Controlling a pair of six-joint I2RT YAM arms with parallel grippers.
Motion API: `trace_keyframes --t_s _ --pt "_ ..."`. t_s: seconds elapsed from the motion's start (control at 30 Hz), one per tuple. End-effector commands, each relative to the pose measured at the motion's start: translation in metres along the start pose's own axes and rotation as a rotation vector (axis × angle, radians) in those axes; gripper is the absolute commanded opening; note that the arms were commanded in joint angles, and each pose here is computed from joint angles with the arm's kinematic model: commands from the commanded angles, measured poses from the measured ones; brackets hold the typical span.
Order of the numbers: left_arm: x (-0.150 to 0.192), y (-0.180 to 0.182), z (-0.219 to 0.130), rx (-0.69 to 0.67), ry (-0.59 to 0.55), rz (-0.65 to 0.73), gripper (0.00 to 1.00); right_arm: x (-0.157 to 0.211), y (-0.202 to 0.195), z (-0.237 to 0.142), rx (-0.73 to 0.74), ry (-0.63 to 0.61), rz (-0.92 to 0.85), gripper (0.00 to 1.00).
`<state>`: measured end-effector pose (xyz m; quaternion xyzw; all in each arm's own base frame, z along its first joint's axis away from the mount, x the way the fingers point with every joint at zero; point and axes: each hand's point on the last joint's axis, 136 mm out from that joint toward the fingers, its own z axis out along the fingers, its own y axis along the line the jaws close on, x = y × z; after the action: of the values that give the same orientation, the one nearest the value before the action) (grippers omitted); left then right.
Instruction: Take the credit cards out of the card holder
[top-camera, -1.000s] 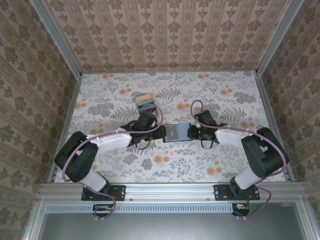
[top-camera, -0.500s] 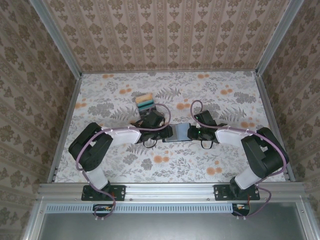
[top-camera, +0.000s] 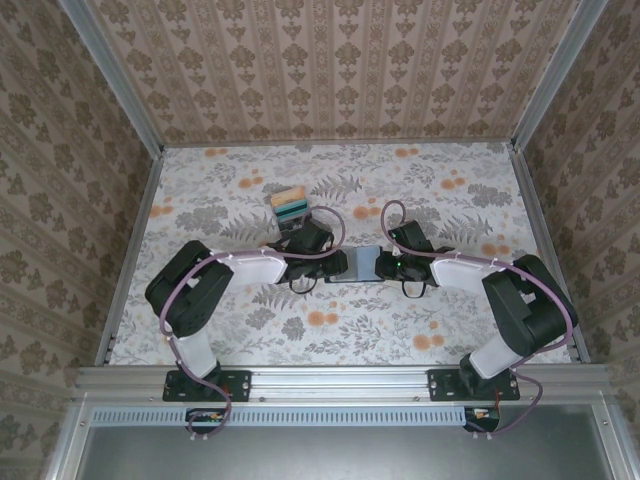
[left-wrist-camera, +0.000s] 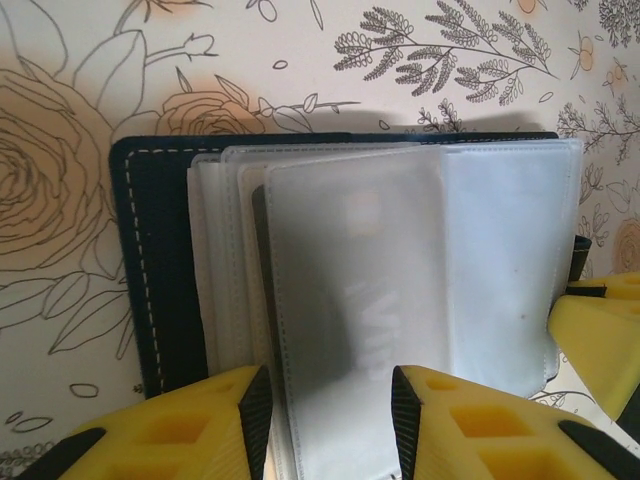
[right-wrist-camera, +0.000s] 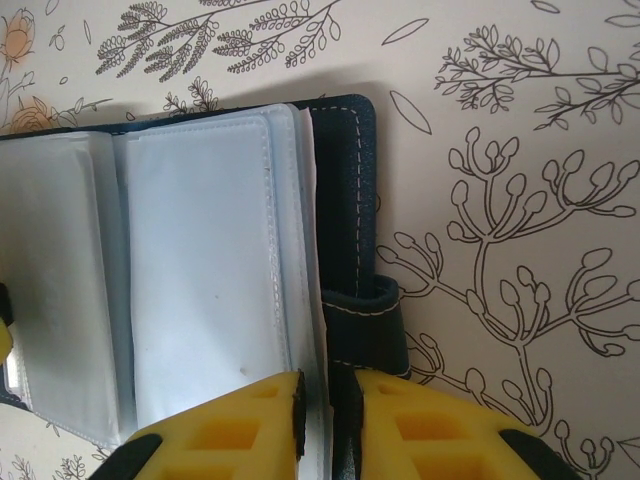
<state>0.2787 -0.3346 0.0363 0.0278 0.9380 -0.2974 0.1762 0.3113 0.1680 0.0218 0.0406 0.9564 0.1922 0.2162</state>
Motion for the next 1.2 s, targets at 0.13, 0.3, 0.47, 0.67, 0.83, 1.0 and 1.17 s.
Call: trace_keyframes --t_s 0.13,0.3,0.47,0.67,0.83,1.0,1.17 --pt "0.002 -0.030 0.002 0.132 0.016 0.027 0.45 0.010 0.002 -0.001 -0.002 0.049 0.005 0.22" --pt "0.001 -0.047 -0.002 0.203 0.016 0.050 0.62 0.010 0.002 -0.001 -0.001 0.049 0.004 0.22" --pt "0.000 -0.066 -0.006 0.268 0.018 0.088 0.68 0.009 0.002 -0.001 0.000 0.048 0.008 0.23" --pt "-0.001 -0.091 -0.005 0.321 0.027 0.118 0.64 0.003 -0.003 -0.012 0.012 -0.007 0.023 0.24" --pt "0.000 -0.101 0.000 0.350 0.041 0.121 0.63 -0.006 -0.017 -0.031 0.048 -0.104 0.052 0.26" --pt "-0.003 -0.091 -0.005 0.321 0.023 0.114 0.60 -0.017 -0.011 -0.050 0.005 -0.187 0.040 0.28" --pt "-0.012 -0.051 -0.025 0.207 -0.016 0.099 0.49 -0.016 0.018 -0.051 -0.139 -0.161 0.005 0.28"
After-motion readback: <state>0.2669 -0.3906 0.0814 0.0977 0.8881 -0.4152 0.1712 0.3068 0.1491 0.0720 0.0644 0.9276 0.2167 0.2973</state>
